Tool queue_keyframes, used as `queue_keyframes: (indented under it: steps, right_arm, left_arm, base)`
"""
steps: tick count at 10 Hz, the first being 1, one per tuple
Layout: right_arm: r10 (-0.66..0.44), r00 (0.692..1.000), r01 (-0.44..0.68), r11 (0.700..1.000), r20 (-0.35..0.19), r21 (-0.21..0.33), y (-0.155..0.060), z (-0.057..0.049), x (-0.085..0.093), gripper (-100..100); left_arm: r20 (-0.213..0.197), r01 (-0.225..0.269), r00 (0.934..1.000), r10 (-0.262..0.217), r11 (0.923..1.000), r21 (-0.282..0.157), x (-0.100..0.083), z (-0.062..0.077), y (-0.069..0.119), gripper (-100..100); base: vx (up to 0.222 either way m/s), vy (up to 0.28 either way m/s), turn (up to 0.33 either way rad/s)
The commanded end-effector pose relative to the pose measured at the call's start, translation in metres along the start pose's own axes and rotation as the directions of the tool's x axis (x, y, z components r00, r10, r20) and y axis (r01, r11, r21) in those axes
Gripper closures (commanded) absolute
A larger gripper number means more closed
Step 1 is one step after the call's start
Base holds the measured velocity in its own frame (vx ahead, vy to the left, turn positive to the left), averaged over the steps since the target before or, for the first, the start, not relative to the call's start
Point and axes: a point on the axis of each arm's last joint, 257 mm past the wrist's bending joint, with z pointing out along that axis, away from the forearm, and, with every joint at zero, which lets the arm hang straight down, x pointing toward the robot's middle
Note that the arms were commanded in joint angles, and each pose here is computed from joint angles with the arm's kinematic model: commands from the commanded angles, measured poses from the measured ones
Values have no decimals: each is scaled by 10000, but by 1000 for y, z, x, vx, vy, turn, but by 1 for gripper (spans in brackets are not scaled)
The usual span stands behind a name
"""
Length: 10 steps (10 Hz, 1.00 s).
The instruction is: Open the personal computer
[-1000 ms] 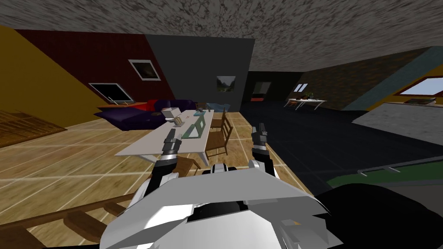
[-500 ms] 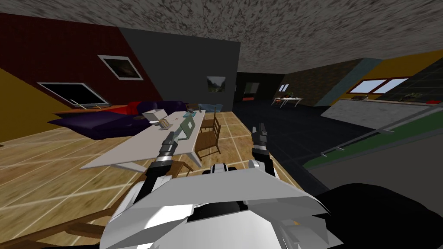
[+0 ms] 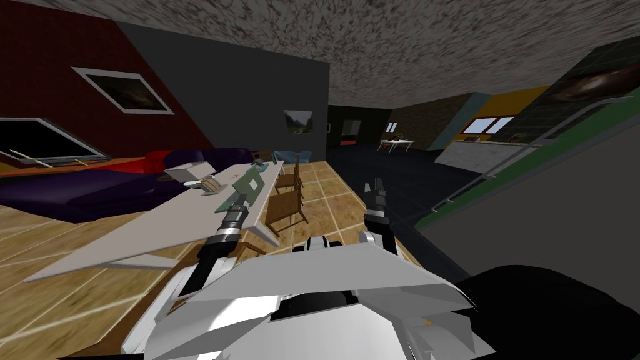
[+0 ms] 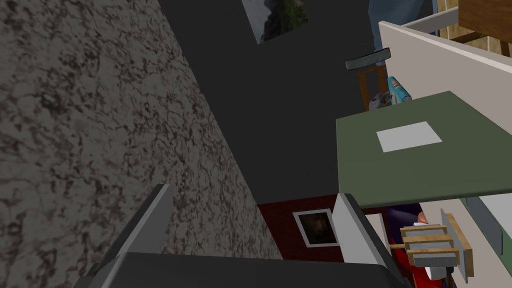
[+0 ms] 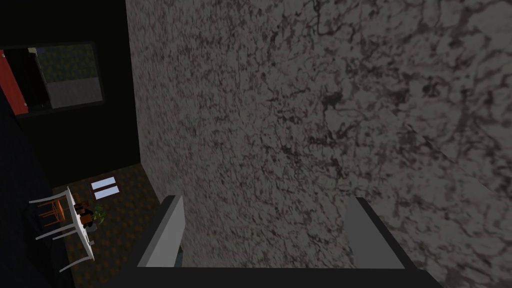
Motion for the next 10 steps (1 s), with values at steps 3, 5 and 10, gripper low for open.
queue_keyframes:
  steps: [3, 5, 10]
  right_arm:
    - [-10, 10000, 10, 10000, -2, 3, 0, 0, 0, 0]
    - [-14, 10000, 14, 10000, -3, 4, 0, 0, 0, 0]
    - [-7, 10000, 7, 10000, -2, 1, 0, 0, 0, 0]
  left_arm:
    - [-111, -774, 9970, 767, 9903, -1152, -25, -3, 42, -100]
    - [-228, -1026, 9947, 1003, 9831, -1515, -32, -5, 56, -100]
    - [-335, -1262, 9920, 1219, 9708, -2039, -44, -8, 74, -100]
  base:
    - [161, 94, -35]
    - [182, 217, -12]
    - [106, 170, -1]
